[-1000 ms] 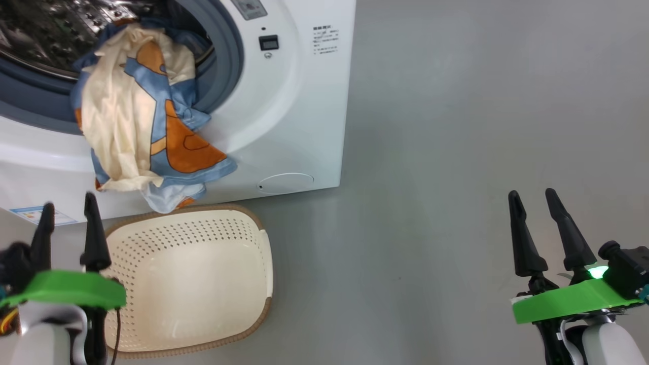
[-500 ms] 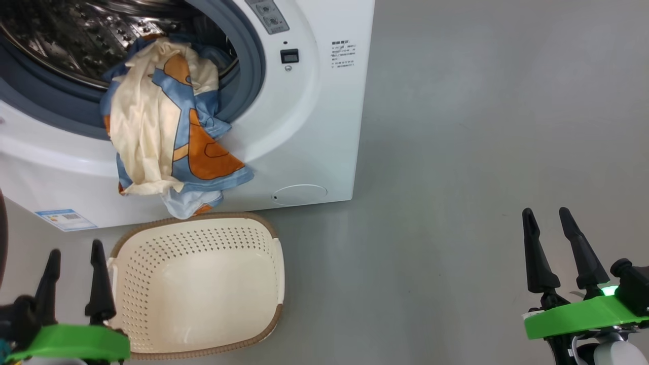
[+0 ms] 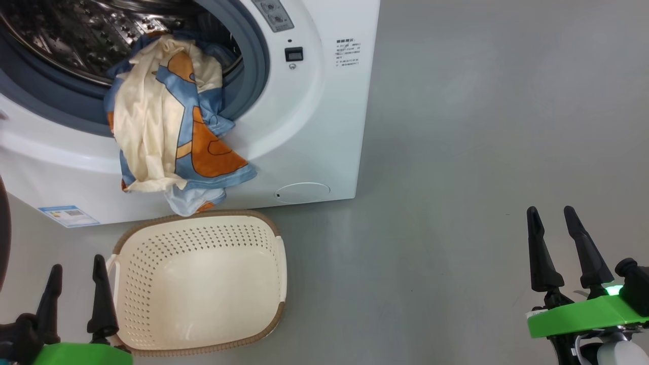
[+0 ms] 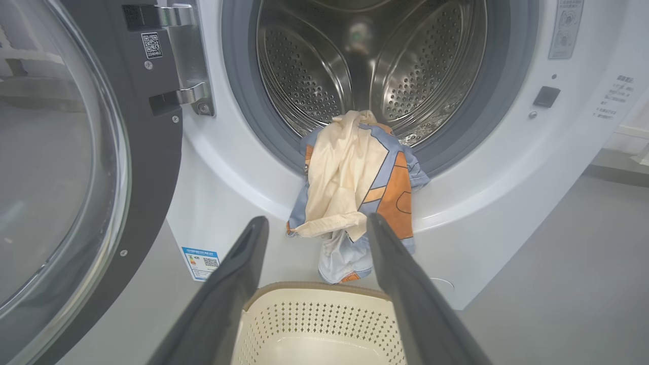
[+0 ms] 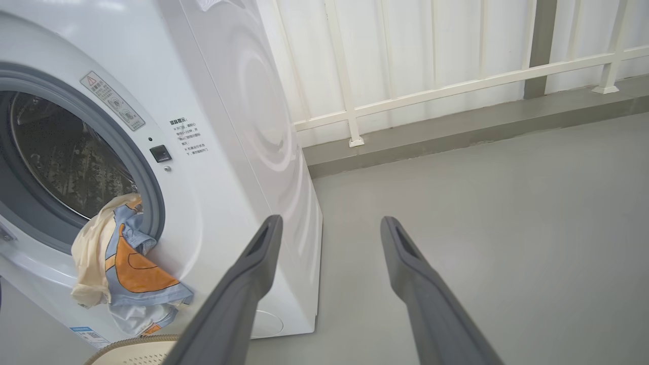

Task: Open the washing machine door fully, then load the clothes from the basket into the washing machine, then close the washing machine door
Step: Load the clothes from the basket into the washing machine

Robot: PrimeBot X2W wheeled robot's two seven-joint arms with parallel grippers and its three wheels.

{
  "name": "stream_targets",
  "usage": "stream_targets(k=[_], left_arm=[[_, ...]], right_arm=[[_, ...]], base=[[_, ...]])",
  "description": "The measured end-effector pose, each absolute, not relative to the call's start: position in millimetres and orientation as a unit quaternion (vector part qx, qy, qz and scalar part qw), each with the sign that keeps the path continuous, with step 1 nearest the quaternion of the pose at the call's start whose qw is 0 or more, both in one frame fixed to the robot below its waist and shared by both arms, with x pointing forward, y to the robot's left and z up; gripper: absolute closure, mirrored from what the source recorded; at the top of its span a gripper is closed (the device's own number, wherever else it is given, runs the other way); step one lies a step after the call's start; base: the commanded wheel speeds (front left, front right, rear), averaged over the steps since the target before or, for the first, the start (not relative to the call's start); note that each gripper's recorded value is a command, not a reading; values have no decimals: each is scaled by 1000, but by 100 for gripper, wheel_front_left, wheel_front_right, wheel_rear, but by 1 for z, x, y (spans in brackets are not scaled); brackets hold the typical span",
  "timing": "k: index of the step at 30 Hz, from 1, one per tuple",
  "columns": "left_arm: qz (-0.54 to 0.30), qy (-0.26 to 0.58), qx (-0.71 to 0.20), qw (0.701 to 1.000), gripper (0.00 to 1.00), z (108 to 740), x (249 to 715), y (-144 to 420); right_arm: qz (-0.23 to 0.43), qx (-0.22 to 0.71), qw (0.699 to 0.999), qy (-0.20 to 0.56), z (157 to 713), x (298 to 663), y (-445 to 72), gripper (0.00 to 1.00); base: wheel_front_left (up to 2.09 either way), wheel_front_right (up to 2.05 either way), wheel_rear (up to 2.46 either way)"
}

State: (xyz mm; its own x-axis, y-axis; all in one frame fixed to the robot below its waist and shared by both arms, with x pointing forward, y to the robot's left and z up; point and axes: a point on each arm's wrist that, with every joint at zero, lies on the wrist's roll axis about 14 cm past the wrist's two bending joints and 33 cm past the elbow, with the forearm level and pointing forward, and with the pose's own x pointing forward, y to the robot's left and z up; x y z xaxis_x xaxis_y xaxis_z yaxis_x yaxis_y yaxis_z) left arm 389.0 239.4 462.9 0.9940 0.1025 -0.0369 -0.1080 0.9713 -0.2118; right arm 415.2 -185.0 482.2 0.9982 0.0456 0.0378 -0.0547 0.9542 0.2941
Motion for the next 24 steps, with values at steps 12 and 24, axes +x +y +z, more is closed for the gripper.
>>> stream_targets(k=[12, 24], left_arm=[[46, 33, -114, 992, 0, 447, 399, 232], [26, 66, -147, 987, 0, 417, 446, 220]], right_arm=[[21, 149, 989, -1, 470, 419, -187, 0], [21, 151, 988, 14, 451, 442, -182, 0]], base=[[0, 0, 0], [0, 0, 0]])
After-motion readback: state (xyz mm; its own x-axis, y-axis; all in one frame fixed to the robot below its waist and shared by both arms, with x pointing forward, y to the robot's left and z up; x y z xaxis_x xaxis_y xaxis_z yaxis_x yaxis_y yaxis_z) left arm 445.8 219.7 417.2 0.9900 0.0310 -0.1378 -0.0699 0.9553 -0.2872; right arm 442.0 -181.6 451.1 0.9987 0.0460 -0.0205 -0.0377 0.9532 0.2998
